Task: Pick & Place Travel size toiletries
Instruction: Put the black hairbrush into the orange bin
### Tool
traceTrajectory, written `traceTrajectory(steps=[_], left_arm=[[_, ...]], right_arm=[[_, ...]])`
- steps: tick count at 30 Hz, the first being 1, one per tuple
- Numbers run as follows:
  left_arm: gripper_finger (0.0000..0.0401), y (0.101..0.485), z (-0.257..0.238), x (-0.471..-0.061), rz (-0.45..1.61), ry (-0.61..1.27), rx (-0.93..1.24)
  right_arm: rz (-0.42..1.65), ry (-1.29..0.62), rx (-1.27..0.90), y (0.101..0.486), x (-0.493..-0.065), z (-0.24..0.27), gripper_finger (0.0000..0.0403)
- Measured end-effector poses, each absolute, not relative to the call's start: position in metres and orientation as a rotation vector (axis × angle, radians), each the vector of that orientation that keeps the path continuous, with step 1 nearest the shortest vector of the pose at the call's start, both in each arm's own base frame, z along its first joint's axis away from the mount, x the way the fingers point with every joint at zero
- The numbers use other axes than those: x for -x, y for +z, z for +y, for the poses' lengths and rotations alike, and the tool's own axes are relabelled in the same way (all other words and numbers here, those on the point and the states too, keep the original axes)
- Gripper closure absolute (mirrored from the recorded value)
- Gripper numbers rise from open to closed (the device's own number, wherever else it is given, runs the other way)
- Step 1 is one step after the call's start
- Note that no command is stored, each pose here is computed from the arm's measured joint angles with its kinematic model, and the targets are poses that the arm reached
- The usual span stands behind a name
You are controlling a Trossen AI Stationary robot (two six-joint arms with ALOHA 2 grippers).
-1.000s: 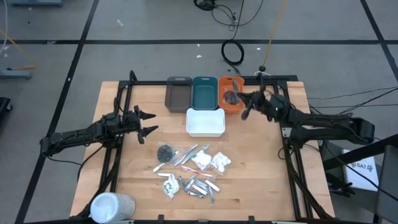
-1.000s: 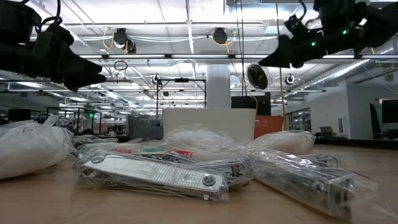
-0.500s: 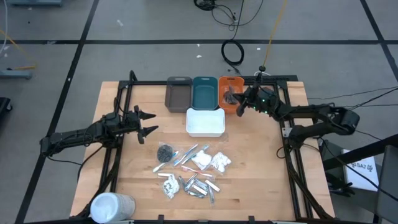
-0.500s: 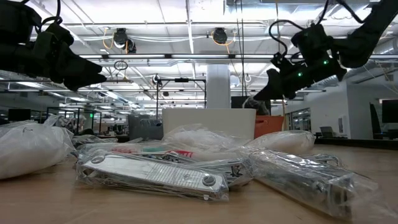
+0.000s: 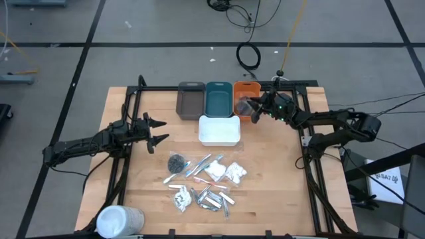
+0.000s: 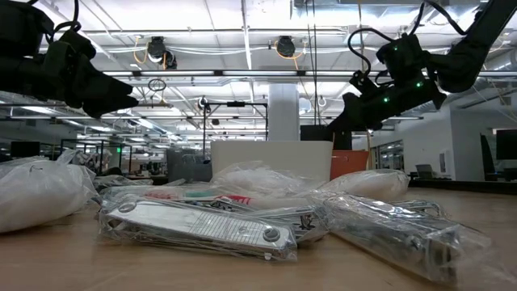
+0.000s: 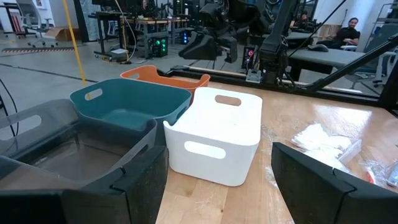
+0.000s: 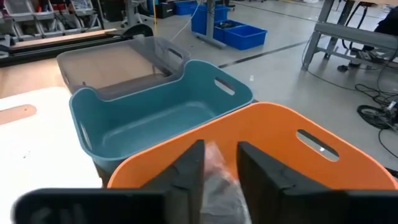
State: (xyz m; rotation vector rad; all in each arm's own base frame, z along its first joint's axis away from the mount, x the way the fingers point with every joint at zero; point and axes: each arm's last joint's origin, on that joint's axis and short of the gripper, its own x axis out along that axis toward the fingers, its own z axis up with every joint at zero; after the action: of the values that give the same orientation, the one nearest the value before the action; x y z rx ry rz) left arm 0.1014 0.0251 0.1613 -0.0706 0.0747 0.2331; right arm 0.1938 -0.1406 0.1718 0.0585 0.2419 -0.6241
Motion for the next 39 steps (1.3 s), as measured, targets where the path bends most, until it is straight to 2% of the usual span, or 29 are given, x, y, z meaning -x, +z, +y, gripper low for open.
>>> traceTrajectory(steps=[6, 11, 17, 29, 35, 39], left_arm=[[0.0128, 0.161, 0.025, -0.101, 0.075, 0.233, 0.071], [0.0127, 0.161, 0.025, -0.101, 0.075, 0.233, 0.071], [0.0128, 0.161, 0.025, -0.101, 0.075, 0.232, 0.071], [0.0128, 0.161, 0.025, -0.101, 0.075, 0.232, 0.071], [0.0127, 0.161, 0.025, -0.101, 0.075, 0.232, 0.071], [0.0127, 0.161, 0.025, -0.101, 0.074, 0.232, 0.071]], right_arm=[[0.225, -0.638, -0.058, 0.173, -0.194, -0.141, 0.0249], [0.056, -0.393, -0.077, 0.193, -0.203, -0.124, 0.0228], [-0.060, -0.108, -0.080, 0.214, -0.212, -0.088, 0.0226], [0.113, 0.267, -0.140, 0.201, -0.228, -0.006, 0.0229], [0.294, 0.411, -0.220, 0.186, -0.223, 0.031, 0.0235], [0.319, 0.479, -0.241, 0.192, -0.213, 0.047, 0.0245]])
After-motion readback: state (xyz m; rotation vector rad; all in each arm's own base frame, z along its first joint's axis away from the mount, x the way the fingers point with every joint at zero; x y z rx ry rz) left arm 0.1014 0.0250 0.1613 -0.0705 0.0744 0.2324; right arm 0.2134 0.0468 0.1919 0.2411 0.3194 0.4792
